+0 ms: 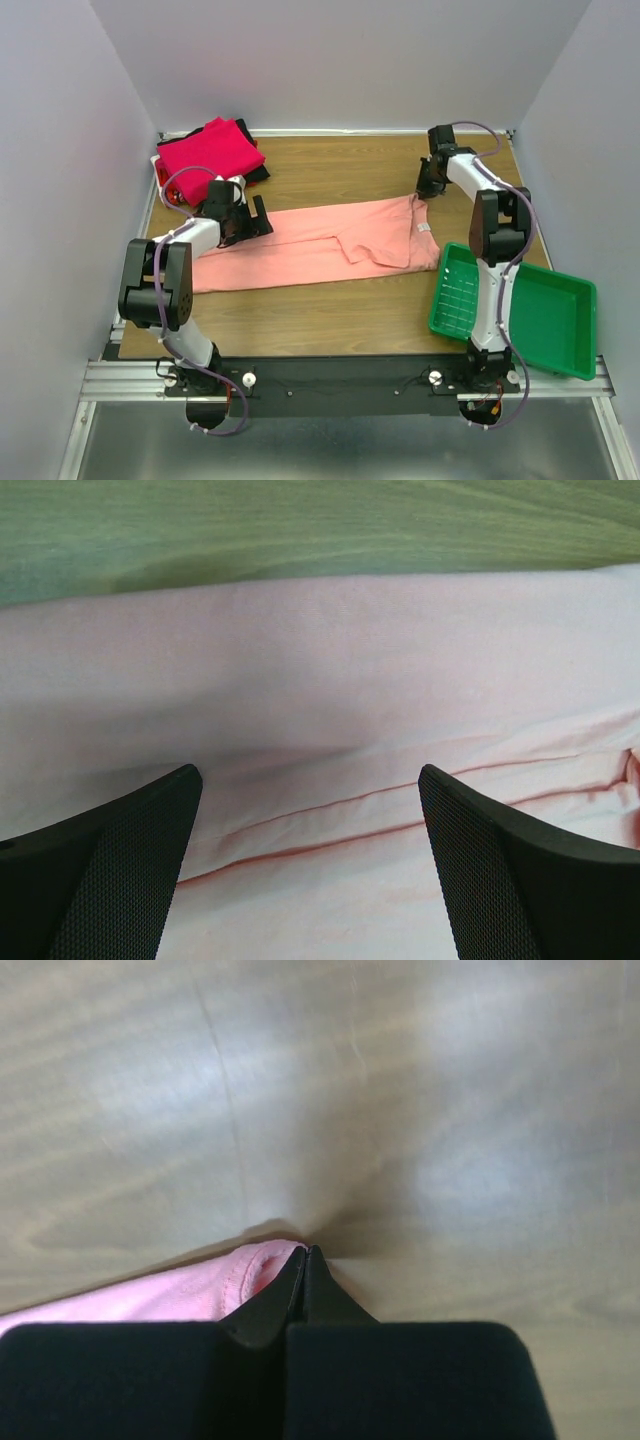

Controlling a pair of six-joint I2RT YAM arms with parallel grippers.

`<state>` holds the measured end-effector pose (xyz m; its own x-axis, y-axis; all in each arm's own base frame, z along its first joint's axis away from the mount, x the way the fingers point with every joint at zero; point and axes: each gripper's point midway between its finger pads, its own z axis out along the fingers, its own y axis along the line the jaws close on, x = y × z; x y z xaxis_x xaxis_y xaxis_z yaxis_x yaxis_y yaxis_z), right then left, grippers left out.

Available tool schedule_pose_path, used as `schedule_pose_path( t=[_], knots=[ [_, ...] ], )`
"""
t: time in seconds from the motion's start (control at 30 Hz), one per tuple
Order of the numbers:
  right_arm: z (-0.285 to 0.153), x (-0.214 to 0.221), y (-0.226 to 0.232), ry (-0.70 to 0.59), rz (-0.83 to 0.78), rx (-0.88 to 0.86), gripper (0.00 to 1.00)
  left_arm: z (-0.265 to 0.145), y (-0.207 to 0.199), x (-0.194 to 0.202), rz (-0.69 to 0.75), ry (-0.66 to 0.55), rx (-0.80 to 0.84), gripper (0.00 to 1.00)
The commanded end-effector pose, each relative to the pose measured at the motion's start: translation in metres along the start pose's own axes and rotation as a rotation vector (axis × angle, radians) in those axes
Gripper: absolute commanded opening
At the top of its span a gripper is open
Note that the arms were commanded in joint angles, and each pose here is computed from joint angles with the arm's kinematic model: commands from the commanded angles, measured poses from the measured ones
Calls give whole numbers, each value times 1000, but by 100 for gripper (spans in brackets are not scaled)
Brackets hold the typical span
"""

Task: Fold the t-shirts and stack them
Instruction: Fold the tshirt

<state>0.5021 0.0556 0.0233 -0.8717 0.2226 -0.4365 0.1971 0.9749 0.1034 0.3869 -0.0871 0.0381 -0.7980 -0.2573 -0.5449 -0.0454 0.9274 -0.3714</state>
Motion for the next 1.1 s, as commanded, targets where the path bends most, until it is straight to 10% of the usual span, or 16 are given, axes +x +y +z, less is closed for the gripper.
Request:
schedule_pose_path(
  t=[0.0, 0.23, 0.47, 0.63, 1.07],
  knots=[
    [30, -2, 1, 39, 11, -2, 1, -13, 33, 66, -76, 189, -136, 98],
    [33, -46, 36, -23, 38, -137, 8, -35, 20, 57, -78, 134, -94, 98],
    [-27, -98, 54, -175, 4, -213, 52, -48, 0, 7, -5, 23, -44, 98],
    [-71, -100, 55, -217, -21, -235, 63, -38, -8, 4, 23, 36, 17, 98],
    [-94, 73, 80, 106, -65, -306, 68, -13, -15, 19, 29, 101, 105, 98]
  ],
)
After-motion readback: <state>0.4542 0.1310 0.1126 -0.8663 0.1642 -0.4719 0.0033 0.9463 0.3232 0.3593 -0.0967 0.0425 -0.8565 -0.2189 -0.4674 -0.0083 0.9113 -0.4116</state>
